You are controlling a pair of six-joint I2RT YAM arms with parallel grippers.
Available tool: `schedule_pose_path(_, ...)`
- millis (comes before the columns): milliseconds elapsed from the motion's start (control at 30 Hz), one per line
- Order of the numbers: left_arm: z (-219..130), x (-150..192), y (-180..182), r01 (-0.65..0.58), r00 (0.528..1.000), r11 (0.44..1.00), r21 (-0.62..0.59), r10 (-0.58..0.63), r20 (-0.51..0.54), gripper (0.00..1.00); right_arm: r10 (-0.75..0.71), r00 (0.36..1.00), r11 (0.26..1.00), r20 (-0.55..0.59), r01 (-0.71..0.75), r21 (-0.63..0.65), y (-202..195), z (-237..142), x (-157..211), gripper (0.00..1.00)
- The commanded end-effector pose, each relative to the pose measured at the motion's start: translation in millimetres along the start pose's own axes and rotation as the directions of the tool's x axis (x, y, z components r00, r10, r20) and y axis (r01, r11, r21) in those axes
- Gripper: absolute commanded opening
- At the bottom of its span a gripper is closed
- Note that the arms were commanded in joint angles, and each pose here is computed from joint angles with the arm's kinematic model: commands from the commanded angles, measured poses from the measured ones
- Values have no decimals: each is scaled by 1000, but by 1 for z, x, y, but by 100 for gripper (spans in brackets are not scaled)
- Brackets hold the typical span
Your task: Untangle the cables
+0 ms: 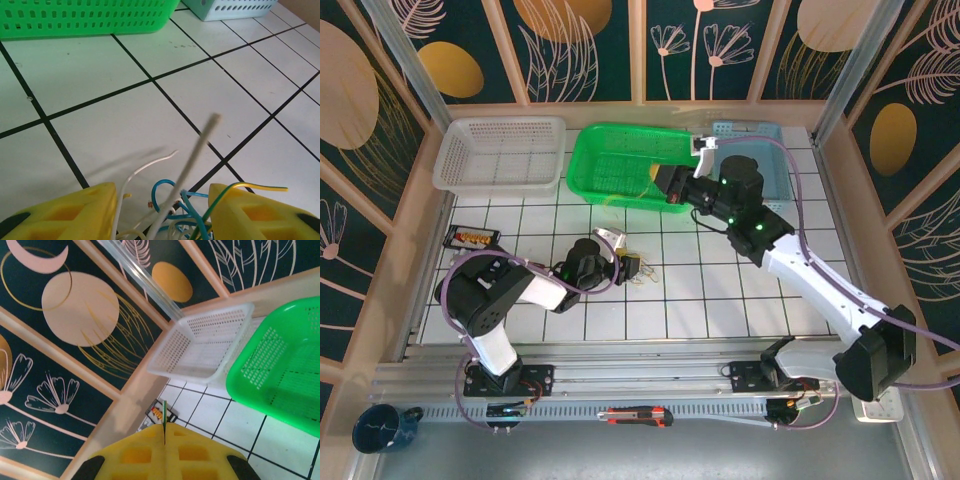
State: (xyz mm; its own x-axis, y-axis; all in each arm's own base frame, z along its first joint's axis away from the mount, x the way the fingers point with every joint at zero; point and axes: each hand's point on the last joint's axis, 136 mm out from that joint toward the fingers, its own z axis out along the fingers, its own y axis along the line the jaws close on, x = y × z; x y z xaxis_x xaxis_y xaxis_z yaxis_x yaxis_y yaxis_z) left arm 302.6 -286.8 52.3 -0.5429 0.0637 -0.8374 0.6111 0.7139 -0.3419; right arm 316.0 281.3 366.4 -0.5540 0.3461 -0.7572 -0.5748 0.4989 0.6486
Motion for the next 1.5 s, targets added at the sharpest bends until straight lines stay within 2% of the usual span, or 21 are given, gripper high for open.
schedule_pose_path(0, -3, -9, -6, 4, 999, 1000, 18, -5, 41, 53, -6, 996, 999, 90, 9, -36, 14, -17, -30, 0)
schedule_pose_path(167, -4, -12, -8, 15, 999, 1000, 27, -16, 44, 55, -2, 992, 1000, 127, 1, 7, -2, -29, -41, 0)
schedule_pose_path(233, -11, -27, -14, 17, 996, 999, 42, -20, 82, 59, -1, 991, 1000, 135, -3, 25, -9, -32, -44, 0)
schedule_pose_path(500, -25, -61, -28, 45, 987, 996, 77, -57, 153, 83, -19, 981, 992, 191, -6, 129, -41, -49, -60, 0)
schedule_pose_path(700, -38, -84, -31, 68, 976, 996, 65, -80, 203, 99, -63, 962, 966, 264, -8, 259, -80, -71, -89, 0)
schedule_pose_path(900, -52, -94, -19, 112, 966, 993, -22, -104, 237, 99, -128, 932, 891, 340, -43, 452, -141, -100, -122, 0)
schedule_pose_path(1067, -62, -101, -15, 131, 962, 990, -57, -113, 250, 99, -194, 920, 775, 341, -70, 629, -207, -115, -135, 0)
schedule_pose_path(1267, -73, -110, -18, 164, 948, 985, -43, -146, 284, 99, -175, 940, 669, 293, -104, 736, -279, -109, -130, 0)
schedule_pose_path(1467, -73, -106, -18, 173, 950, 984, -38, -156, 272, 99, -151, 962, 568, 226, -103, 817, -341, -96, -113, 0)
